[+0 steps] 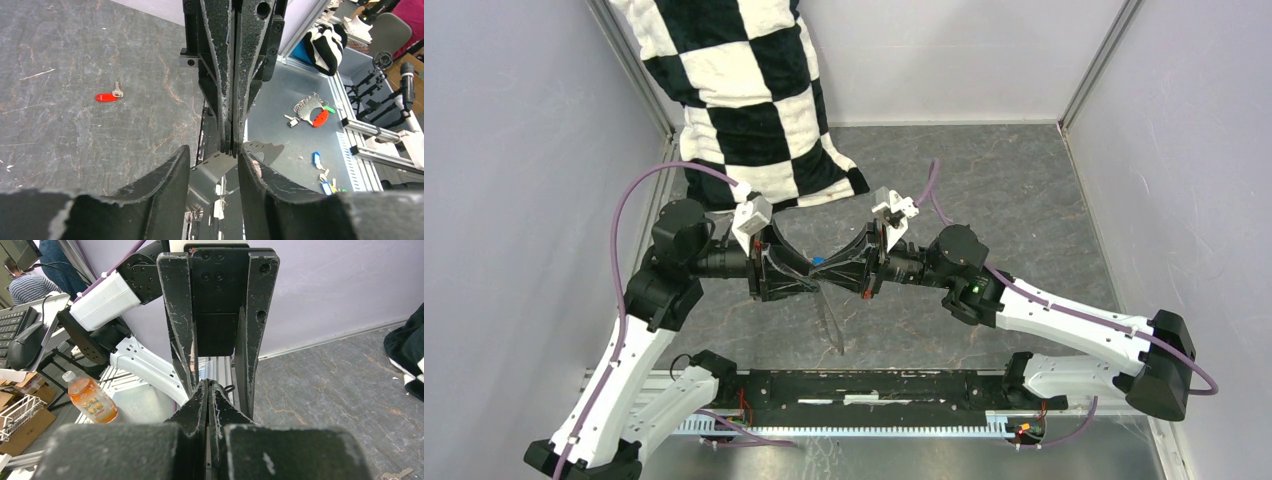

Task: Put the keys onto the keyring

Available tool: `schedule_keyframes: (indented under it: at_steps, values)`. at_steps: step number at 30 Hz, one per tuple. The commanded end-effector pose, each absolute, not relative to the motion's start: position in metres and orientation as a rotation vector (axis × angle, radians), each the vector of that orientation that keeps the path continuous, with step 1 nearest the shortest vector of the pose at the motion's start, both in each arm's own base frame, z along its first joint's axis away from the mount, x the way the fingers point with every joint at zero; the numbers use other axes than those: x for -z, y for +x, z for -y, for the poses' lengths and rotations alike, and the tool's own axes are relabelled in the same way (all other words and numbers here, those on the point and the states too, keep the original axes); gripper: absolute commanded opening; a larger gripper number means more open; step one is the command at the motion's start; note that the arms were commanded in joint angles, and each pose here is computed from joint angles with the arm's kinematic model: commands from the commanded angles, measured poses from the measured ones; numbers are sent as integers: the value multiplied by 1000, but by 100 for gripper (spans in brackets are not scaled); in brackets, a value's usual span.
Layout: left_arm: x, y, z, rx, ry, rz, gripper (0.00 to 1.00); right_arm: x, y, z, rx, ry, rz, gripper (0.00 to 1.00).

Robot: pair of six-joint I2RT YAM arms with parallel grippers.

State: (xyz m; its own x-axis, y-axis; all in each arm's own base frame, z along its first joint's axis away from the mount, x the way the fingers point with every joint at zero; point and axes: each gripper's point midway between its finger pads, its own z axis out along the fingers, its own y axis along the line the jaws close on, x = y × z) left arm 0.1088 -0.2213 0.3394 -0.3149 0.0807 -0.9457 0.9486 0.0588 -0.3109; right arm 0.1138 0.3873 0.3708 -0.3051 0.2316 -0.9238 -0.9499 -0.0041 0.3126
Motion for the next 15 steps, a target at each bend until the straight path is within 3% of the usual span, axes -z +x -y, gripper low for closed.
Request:
schedule_keyframes:
  at_steps: [1,4,13,15]
  values:
    - [-351,117,221,1317,1010,-1535,43,-411,107,-379,-1545,-802,-1136,0]
    - [-355,122,221,1317,976,-1575,44,-412,107,-377,-1548,-791,-1133,0]
    - [-367,122,218,1337,845,-1630,75,-414,109,-375,-1551,-760,-1129,0]
    - [-367,122,218,1340,838,-1638,78,-413,110,-375,-1549,-752,-1132,0]
